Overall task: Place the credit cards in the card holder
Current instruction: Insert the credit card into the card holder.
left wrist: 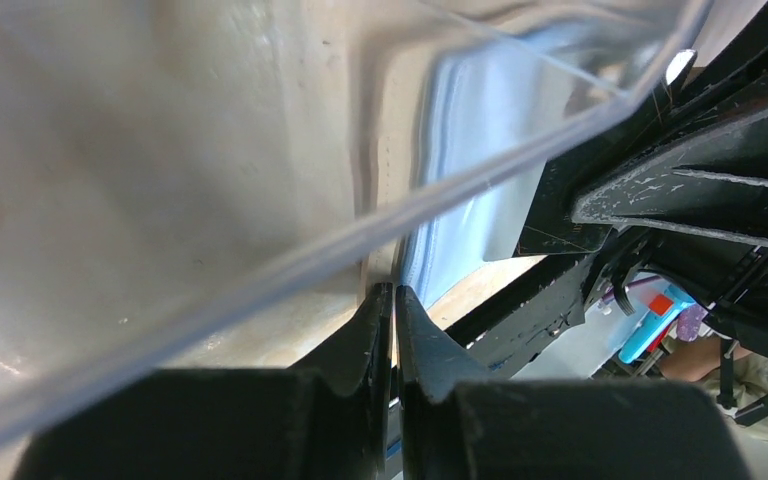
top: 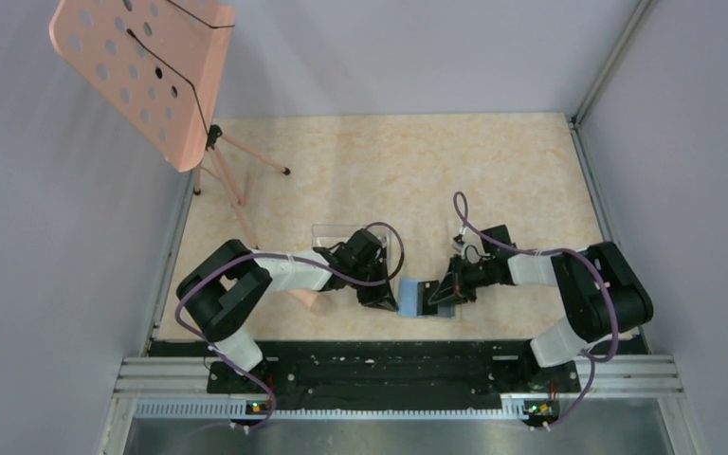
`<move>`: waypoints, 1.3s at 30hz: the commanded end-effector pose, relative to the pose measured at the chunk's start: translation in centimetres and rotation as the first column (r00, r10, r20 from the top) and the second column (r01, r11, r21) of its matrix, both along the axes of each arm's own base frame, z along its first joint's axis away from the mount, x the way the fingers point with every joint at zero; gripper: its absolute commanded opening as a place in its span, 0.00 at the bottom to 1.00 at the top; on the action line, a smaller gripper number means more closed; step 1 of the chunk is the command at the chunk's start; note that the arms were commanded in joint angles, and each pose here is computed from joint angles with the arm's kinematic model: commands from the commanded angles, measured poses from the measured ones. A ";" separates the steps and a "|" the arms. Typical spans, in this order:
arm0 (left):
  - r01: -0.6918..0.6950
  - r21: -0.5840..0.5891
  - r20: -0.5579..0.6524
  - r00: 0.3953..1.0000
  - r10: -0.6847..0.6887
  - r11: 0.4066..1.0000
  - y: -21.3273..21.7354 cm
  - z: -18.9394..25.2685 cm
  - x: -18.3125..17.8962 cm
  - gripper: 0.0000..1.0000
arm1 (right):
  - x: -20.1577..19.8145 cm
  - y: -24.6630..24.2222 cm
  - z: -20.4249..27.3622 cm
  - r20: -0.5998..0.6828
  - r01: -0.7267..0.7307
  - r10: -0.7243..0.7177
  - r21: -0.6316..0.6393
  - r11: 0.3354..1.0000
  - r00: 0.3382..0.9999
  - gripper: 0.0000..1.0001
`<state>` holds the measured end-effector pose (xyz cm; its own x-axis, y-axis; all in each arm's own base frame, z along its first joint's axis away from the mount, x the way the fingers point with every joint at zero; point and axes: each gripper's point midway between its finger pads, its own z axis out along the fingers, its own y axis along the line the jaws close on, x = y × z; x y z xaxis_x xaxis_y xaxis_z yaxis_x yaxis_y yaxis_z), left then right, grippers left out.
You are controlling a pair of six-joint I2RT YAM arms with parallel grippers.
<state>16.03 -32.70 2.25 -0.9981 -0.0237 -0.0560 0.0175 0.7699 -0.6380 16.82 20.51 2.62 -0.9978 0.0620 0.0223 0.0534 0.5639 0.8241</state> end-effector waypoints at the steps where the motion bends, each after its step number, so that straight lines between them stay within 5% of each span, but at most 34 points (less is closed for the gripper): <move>1: 0.022 0.007 0.021 1.000 -0.022 1.000 -0.6 -0.1 0.4 0.10 | 0.3 0.3 -0.2 -0.008 -0.036 0.036 0.021 0.999 0.999 0.00; 13: 0.022 0.019 0.021 1.000 -0.023 1.000 -0.6 -0.1 0.4 0.08 | 0.6 1.6 -0.2 0.011 -0.039 0.039 0.000 0.999 0.999 0.07; 21: 0.018 0.025 0.023 1.000 -0.019 1.000 -0.5 -0.2 0.5 0.08 | 2.0 -1.1 0.4 0.122 -0.008 0.041 -0.264 0.965 0.992 0.44; 26: 0.023 0.024 0.021 0.999 -0.024 0.999 -0.7 -0.3 0.5 0.08 | 2.2 -1.3 0.9 0.155 -0.034 0.093 -0.347 0.937 0.983 0.58; 34: 0.026 0.021 0.022 0.999 -0.026 0.999 -1.0 -0.2 0.8 0.08 | 2.4 -2.4 0.6 0.163 -0.037 0.122 -0.448 0.893 0.979 0.63; 39: 0.030 0.018 0.020 0.999 -0.030 0.999 -1.1 -0.2 0.8 0.08 | 1.7 -0.4 0.1 0.129 -0.098 0.149 -0.340 0.935 0.980 0.55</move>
